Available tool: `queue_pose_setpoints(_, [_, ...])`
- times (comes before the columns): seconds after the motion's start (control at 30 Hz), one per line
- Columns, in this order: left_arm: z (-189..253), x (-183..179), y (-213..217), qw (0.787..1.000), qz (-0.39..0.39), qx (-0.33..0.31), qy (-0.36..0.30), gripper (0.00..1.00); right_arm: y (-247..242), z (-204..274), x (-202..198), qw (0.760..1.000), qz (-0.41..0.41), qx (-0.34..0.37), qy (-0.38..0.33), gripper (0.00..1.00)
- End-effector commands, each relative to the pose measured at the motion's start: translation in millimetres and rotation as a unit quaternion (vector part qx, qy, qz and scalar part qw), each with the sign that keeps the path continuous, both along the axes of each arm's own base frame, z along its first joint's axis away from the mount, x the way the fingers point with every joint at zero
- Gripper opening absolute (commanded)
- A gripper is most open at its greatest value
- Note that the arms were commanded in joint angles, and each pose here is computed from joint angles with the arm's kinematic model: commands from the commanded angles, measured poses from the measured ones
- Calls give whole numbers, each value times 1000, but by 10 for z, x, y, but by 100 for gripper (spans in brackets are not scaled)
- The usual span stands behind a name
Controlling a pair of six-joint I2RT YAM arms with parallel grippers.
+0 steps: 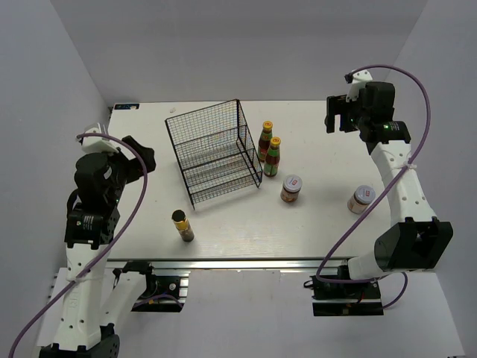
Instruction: Organize the condiment bottles
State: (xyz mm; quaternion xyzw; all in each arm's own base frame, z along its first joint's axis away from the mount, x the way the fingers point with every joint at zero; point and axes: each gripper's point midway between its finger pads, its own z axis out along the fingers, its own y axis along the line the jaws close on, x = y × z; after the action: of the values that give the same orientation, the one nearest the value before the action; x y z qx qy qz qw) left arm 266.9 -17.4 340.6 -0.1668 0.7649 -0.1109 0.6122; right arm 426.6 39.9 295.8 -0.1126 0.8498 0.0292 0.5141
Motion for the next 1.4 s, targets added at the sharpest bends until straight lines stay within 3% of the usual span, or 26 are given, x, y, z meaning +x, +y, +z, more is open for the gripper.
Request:
queue_pose_setpoints(0.0, [-84,-71,-125,999,-36,-8,19,98,88,89,-24,1000,24,7,-7,89])
queue_pose_setpoints(0.1, [-174,-110,-233,997,-63,-21,34,98,319,73,-101,992,125,-7,-16,90])
queue_pose_setpoints(0.2, [-255,-143,-282,996,-72,-34,47,98,720,0,-340,950,306,-51,-45,89])
queue_pose_setpoints(0.33, [-318,-167,-310,994,-77,-42,57,96,993,13,-358,936,343,-68,-47,89])
queue_pose_setpoints(0.47, [-367,-196,-338,993,-83,-48,63,92,1181,145,-217,947,320,3,-32,89])
queue_pose_setpoints(0.57, [-395,-228,-373,992,-92,-53,66,89,1293,227,-1,962,268,42,-20,67])
queue_pose_setpoints(0.6, [-404,-238,-381,992,-94,-55,66,89,1378,192,36,965,257,42,-16,54])
queue_pose_setpoints(0.67, [-438,-244,-400,991,-98,-57,72,89,1492,179,62,968,250,29,-13,50])
queue_pose_setpoints(0.77, [-453,-226,-434,989,-107,-60,76,91,1747,32,47,968,251,23,6,61])
queue_pose_setpoints(0.87, [-467,-215,-442,989,-106,-66,78,92,1921,-18,93,967,253,23,6,66])
queue_pose_setpoints(1.37, [-627,-294,-482,986,-109,-86,89,93,2094,-423,641,981,195,-14,11,71])
